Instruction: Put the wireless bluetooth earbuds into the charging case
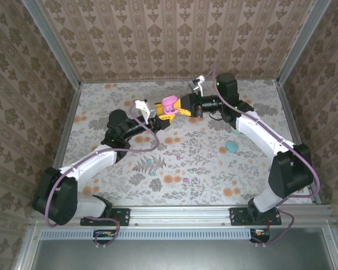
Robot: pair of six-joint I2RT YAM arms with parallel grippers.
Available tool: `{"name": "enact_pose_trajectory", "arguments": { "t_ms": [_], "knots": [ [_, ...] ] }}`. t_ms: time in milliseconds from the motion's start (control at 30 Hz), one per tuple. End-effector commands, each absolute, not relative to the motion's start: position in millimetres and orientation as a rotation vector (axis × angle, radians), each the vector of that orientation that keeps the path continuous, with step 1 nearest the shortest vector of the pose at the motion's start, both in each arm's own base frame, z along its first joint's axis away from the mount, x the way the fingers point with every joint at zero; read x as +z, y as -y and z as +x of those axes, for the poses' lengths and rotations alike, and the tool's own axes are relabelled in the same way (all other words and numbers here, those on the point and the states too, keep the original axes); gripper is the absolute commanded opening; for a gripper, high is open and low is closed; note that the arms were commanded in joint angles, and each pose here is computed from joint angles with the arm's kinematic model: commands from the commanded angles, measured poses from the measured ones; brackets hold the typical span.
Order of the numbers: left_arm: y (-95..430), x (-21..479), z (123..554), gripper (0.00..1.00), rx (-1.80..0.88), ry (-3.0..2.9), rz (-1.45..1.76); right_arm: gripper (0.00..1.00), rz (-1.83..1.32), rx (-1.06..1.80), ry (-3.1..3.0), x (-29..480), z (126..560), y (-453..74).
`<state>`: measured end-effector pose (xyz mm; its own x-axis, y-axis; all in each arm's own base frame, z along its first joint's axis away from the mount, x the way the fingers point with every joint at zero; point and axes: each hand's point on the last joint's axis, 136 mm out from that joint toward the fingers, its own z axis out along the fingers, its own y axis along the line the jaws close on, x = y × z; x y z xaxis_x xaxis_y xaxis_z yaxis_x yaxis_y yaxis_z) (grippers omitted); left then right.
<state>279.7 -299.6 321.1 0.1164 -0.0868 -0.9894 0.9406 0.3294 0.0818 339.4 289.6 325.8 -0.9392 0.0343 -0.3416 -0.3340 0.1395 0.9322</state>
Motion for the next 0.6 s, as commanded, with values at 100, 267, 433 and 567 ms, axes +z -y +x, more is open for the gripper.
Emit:
{"name": "enact_pose_trajectory", "arguments": {
  "t_ms": [100,267,433,567],
  "knots": [
    [301.7,344.6,275.2,0.34,-0.941,-1.111,0.947,0.34,-0.321,1.938,-2.131,331.3,338.0,-295.2],
    [300.8,344.3,276.8,0.36,-0.939,-1.119,0.935,0.24,-0.291,1.944,-2.130,331.8,341.2,-295.0],
    [298.8,344.0,282.0,0.41,-0.932,-1.135,0.898,0.17,-0.216,1.951,-2.089,334.2,348.2,-294.3],
    [299.6,344.4,283.5,0.45,-0.948,-1.136,0.884,0.15,-0.171,1.964,-2.042,336.9,353.5,-293.4]
  ]
}}
